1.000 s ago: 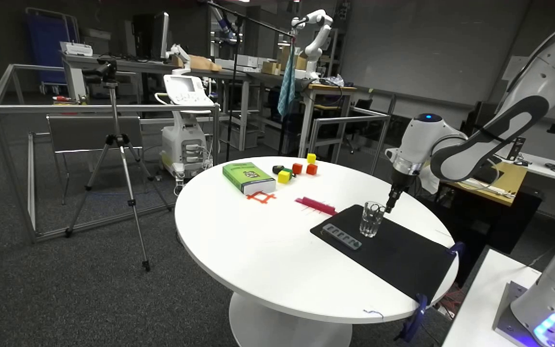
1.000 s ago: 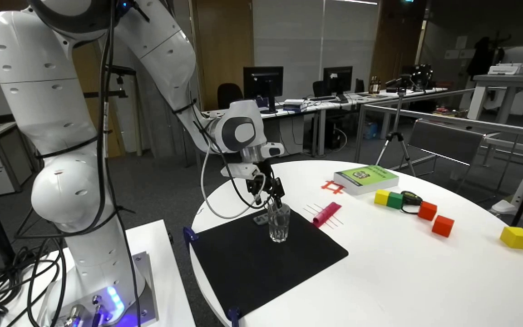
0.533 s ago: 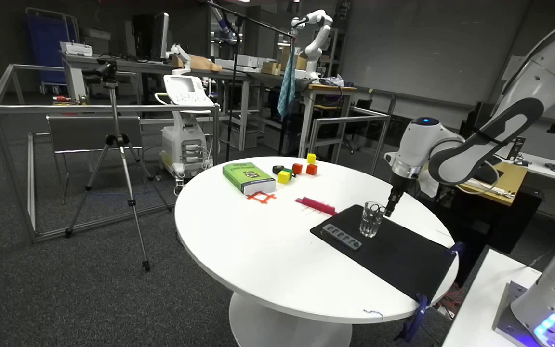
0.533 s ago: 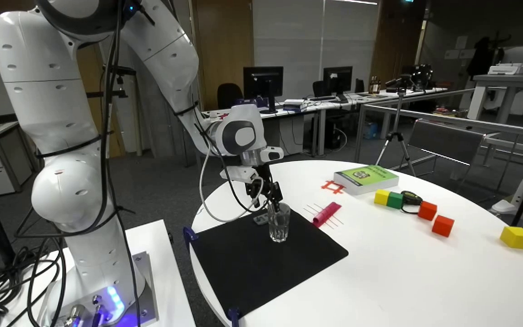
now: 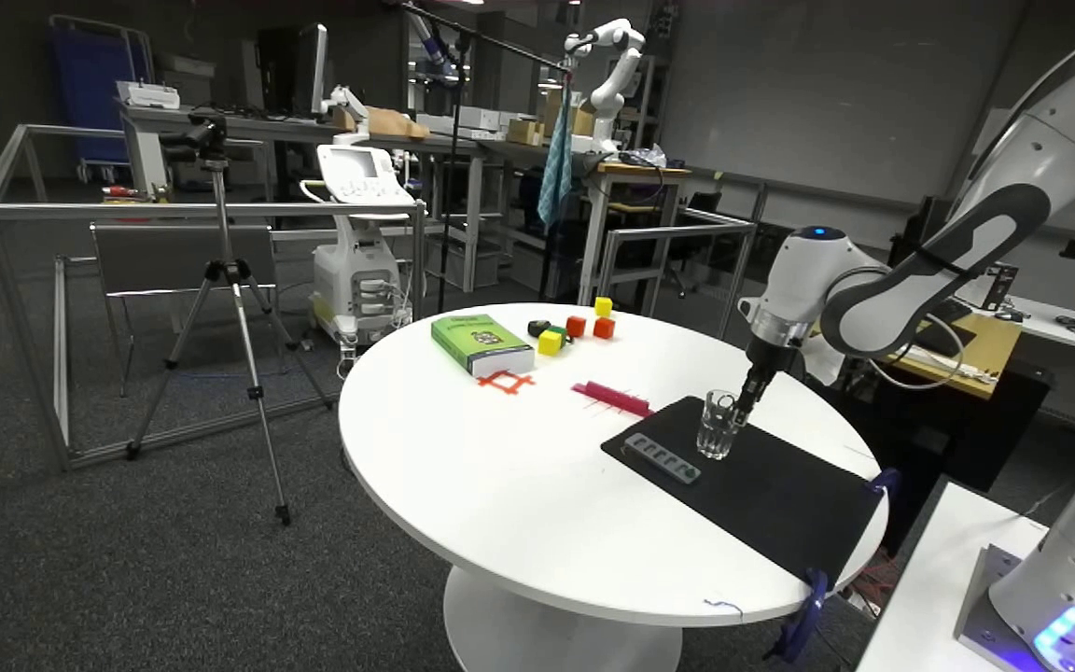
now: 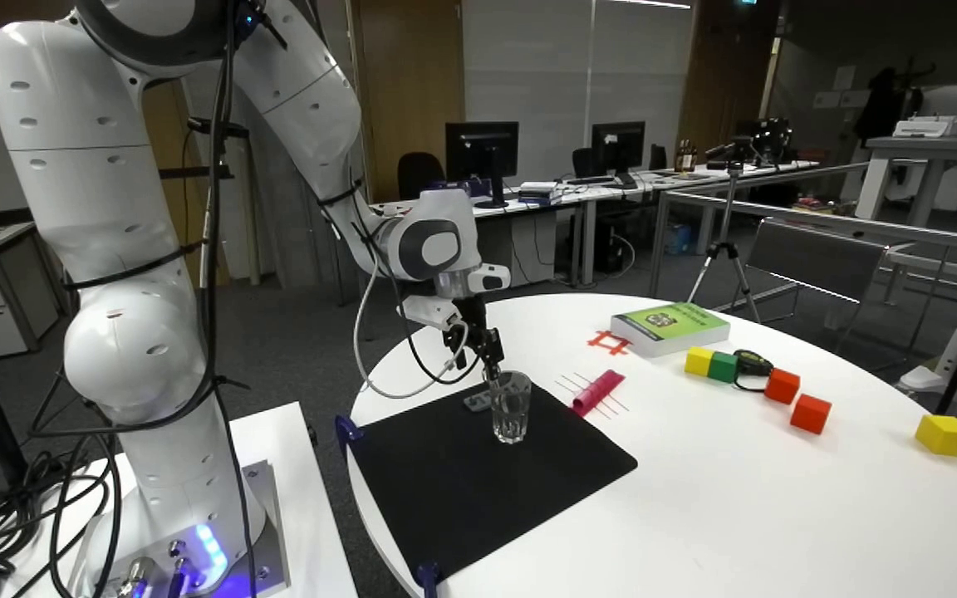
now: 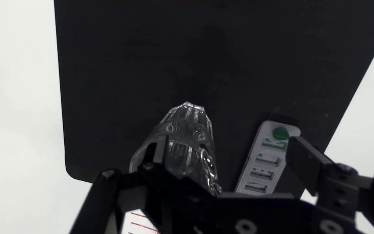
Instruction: Remove the scissors from the cup, then move the cup to the right
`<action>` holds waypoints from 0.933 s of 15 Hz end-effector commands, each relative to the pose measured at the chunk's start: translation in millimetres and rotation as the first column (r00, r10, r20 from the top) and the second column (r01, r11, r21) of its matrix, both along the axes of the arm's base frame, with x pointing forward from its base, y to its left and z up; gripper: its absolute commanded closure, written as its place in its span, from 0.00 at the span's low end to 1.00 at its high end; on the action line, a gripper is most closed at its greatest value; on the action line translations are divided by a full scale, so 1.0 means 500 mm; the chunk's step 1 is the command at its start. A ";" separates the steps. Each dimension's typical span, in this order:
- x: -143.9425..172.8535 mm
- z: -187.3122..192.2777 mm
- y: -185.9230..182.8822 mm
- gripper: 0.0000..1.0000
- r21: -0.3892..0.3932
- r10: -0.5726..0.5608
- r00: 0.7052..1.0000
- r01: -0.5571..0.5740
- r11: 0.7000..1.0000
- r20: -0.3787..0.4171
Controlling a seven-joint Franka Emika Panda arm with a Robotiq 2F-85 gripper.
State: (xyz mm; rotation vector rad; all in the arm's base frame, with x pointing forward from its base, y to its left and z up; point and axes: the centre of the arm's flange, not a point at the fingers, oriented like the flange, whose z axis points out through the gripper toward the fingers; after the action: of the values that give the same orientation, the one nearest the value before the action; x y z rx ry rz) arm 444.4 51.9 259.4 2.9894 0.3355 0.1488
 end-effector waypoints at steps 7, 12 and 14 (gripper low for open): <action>0.041 0.024 0.006 0.29 -0.009 0.015 0.997 -0.014 1.000 0.070; 0.044 0.027 0.006 0.66 -0.021 0.019 0.997 -0.017 1.000 0.074; 0.045 0.029 0.006 0.81 -0.028 0.020 0.997 -0.018 0.999 0.077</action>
State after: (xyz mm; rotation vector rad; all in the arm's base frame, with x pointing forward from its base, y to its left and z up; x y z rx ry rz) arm 460.5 54.7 274.3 2.9609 0.3688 0.2171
